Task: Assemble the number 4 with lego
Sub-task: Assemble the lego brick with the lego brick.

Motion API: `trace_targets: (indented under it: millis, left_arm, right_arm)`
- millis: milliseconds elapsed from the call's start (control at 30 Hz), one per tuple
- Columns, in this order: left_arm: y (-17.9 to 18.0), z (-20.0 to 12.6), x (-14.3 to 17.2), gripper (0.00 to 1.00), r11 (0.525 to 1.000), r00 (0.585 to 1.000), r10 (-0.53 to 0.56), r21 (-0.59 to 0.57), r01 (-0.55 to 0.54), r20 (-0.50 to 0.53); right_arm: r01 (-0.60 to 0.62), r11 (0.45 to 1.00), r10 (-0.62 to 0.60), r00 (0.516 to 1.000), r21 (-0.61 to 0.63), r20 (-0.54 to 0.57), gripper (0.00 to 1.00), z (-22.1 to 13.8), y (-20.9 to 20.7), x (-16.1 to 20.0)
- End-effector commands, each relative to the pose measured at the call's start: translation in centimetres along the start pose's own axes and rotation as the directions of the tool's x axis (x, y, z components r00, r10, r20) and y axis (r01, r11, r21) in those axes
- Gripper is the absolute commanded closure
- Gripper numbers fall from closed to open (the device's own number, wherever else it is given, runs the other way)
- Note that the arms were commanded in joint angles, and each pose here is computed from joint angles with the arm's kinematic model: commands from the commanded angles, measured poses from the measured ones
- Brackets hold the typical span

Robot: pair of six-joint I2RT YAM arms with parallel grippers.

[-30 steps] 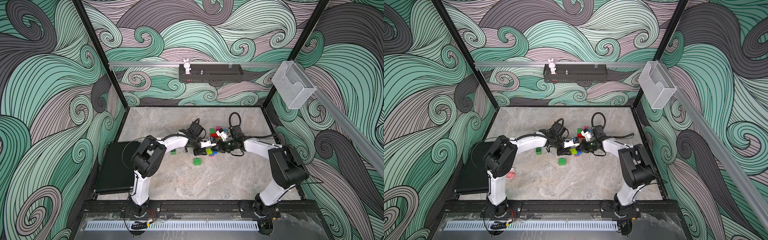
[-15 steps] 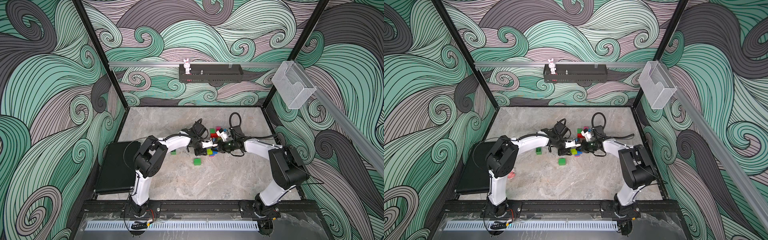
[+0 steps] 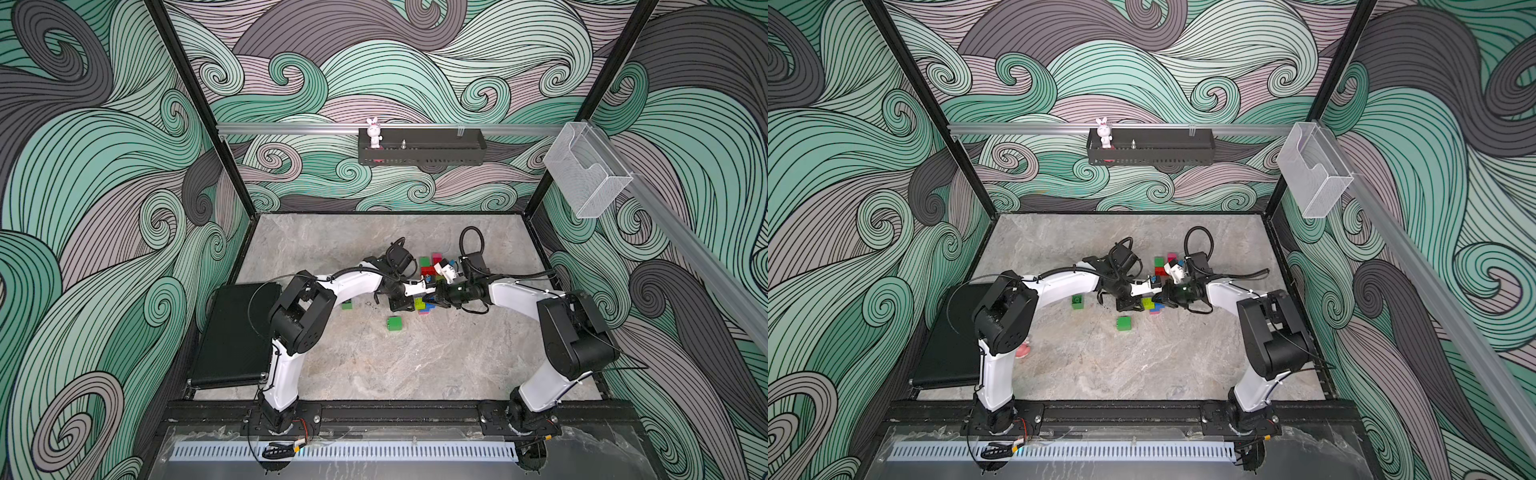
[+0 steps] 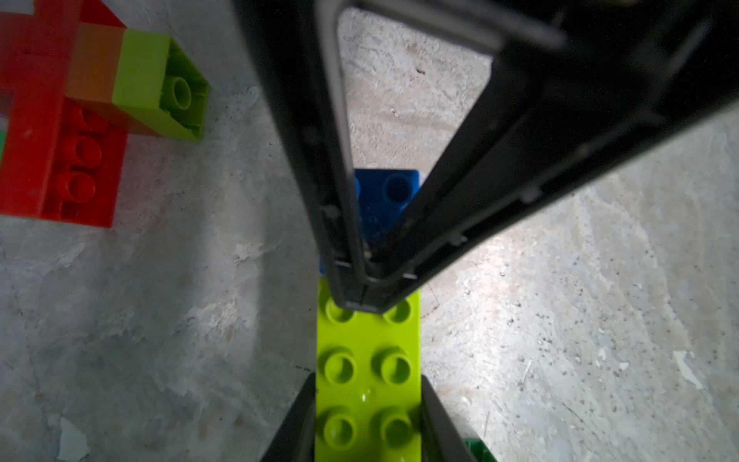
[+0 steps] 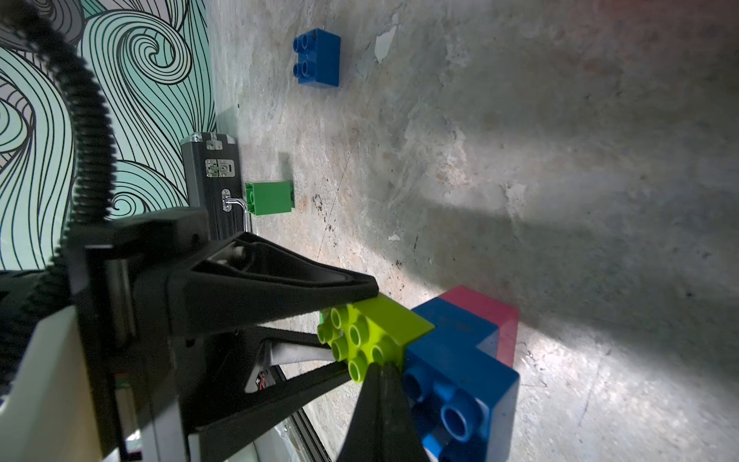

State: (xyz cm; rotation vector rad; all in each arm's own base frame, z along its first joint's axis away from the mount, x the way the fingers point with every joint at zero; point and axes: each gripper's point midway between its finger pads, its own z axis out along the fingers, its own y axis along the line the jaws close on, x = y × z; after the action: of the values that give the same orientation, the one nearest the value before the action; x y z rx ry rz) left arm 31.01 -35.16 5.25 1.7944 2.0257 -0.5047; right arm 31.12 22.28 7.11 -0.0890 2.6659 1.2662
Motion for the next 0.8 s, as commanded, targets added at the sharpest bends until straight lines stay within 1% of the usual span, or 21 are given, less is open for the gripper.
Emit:
trace_targets:
  millis: [0, 67, 233, 300, 467, 500, 567, 600, 700, 767]
  left_arm:
    - [-1.4, 1.6, 2.2, 1.0, 0.997, 0.996, -0.04, 0.068, 0.046, -0.078]
    - [-1.4, 1.6, 2.1, 1.0, 0.996, 0.996, -0.04, 0.07, 0.046, -0.074]
    - [-1.4, 1.7, 2.1, 1.0, 0.996, 0.996, -0.047, 0.073, 0.052, -0.07]
    - [-1.4, 1.7, 2.0, 1.0, 0.996, 0.997, -0.05, 0.075, 0.054, -0.066]
    - [-1.3, 1.6, 1.7, 1.0, 0.996, 0.997, -0.058, 0.069, 0.061, -0.058]
    - [-1.1, 1.5, 1.5, 0.96, 0.996, 0.997, -0.06, 0.062, 0.064, -0.055]
    - [-1.0, 1.3, 1.4, 0.81, 0.996, 0.996, -0.067, 0.055, 0.07, -0.051]
    - [-1.0, 1.2, 1.3, 0.78, 0.996, 0.997, -0.066, 0.054, 0.068, -0.047]
    - [-1.0, 1.1, 1.1, 0.72, 0.996, 0.997, -0.071, 0.055, 0.073, -0.04]
    - [-0.9, 1.1, 1.1, 0.7, 0.996, 0.997, -0.072, 0.053, 0.073, -0.037]
  right_arm:
    - [-0.029, 0.999, 0.028, 1.0, -0.027, -0.011, 1.0, -0.2, 0.7, 0.6]
    - [-0.033, 0.999, 0.033, 0.999, -0.031, -0.007, 1.0, -0.1, 0.6, 0.6]
    - [-0.066, 0.997, 0.065, 0.997, -0.038, -0.036, 1.0, 0.7, -0.3, 1.3]
    - [-0.08, 0.997, 0.079, 0.996, -0.02, -0.04, 1.0, 1.0, -0.9, 1.6]
    - [-0.114, 0.991, 0.118, 0.991, 0.068, -0.057, 1.0, 1.2, -3.2, 2.9]
    - [-0.12, 0.989, 0.125, 0.99, 0.08, -0.06, 1.0, 1.3, -3.6, 3.2]
    - [-0.131, 0.986, 0.138, 0.988, 0.104, -0.062, 1.0, 1.3, -4.2, 3.6]
    - [-0.137, 0.984, 0.144, 0.988, 0.113, -0.062, 1.0, 1.3, -4.5, 3.8]
    - [-0.145, 0.979, 0.156, 0.986, 0.144, -0.062, 1.0, 1.2, -5.2, 4.2]
    - [-0.144, 0.976, 0.156, 0.986, 0.163, -0.06, 1.0, 1.1, -5.6, 4.2]
